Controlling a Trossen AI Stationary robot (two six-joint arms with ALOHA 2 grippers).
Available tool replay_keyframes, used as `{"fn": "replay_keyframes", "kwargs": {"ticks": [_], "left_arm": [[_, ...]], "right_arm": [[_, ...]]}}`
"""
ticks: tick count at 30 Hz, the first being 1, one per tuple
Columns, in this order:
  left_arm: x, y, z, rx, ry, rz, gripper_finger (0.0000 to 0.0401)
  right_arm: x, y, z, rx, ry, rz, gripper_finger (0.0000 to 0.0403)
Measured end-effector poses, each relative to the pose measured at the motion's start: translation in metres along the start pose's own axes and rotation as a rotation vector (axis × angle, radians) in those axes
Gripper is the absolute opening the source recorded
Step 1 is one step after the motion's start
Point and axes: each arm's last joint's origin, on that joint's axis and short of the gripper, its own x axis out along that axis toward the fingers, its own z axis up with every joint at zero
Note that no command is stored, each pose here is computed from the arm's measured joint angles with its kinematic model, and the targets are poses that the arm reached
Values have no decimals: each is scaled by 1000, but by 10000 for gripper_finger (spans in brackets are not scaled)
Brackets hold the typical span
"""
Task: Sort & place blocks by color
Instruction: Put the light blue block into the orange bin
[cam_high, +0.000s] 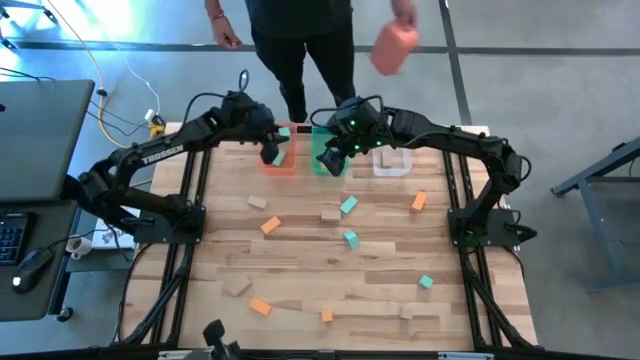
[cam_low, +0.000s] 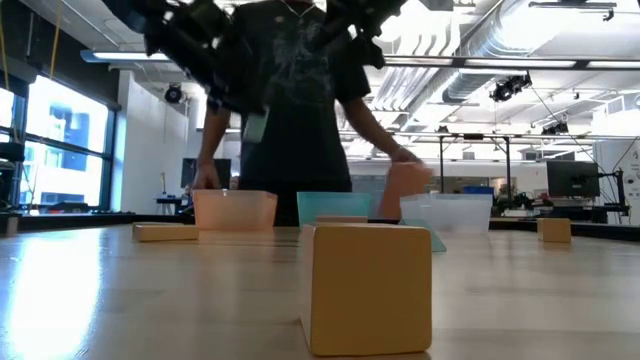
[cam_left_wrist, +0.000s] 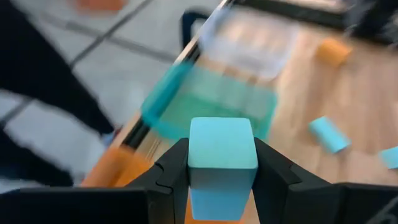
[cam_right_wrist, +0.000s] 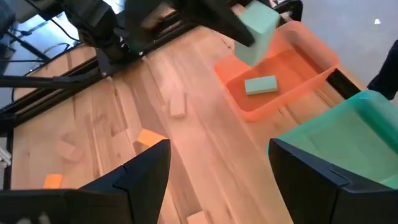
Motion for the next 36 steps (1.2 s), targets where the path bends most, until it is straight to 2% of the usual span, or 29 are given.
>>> {"fn": "replay_keyframes", "kwargs": {"ticks": [4, 11, 18, 23, 30, 32, 36], "left_arm": [[17, 10, -11, -64, 82, 42, 103], [49, 24, -34, -119, 214, 48, 103], [67, 34, -51, -161, 297, 50, 103], [79, 38, -63, -180, 352, 45, 103], [87, 39, -69, -189, 381, 33, 104], [87, 39, -69, -191, 381, 34, 125], [86, 38, -71, -219, 395, 46, 196]], "right_arm": [[1, 8, -2, -11, -9, -35, 259], [1, 19, -6, -13, -8, -37, 259], [2, 26, -9, -6, -13, -77, 259], [12, 32, -14, -10, 9, -91, 259], [36, 40, -28, -3, 111, -80, 259], [42, 43, -31, -15, 129, -74, 259], [54, 46, -39, -37, 185, -59, 259]]}}
